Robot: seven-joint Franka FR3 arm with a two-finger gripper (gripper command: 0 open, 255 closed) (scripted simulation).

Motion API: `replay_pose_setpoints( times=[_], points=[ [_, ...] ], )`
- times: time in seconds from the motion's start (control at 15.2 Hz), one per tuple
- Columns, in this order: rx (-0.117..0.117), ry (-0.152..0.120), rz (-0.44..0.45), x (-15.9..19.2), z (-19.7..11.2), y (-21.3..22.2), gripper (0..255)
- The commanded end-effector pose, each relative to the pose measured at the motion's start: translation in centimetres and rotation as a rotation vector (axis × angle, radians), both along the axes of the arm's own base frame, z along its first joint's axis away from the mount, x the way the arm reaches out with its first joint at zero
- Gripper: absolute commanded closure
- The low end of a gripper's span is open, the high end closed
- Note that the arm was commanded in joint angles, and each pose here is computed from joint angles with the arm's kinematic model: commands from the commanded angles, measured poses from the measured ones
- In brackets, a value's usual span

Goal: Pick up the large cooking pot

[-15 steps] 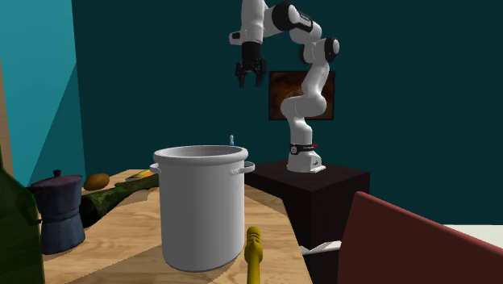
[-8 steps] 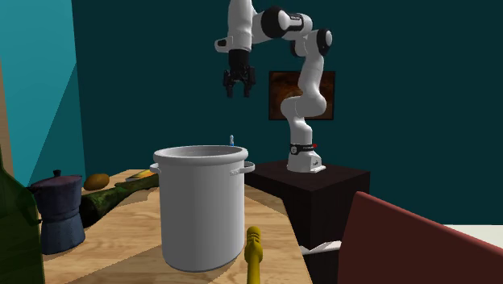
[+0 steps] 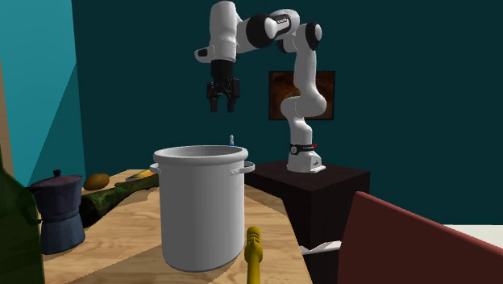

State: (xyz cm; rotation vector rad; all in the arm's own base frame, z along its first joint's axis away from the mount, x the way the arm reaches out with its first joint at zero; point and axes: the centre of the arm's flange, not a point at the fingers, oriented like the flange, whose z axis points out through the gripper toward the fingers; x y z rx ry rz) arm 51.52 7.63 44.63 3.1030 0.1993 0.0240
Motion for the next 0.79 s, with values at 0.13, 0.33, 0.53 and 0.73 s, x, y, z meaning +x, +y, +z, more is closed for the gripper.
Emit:
replay_pose_setpoints(
  times=[0.13, 0.33, 0.53, 0.73],
  points=[
    [0.010, -0.004, -0.001, 4.3, -2.6, 1.1, 0],
    [0.017, -0.006, -0.001, 7.5, -4.6, 2.1, 0],
    [0.024, -0.008, -0.001, 10.7, -6.6, 3.1, 0],
    [0.031, -0.010, -0.002, 13.9, -8.6, 4.1, 0]
  ],
)
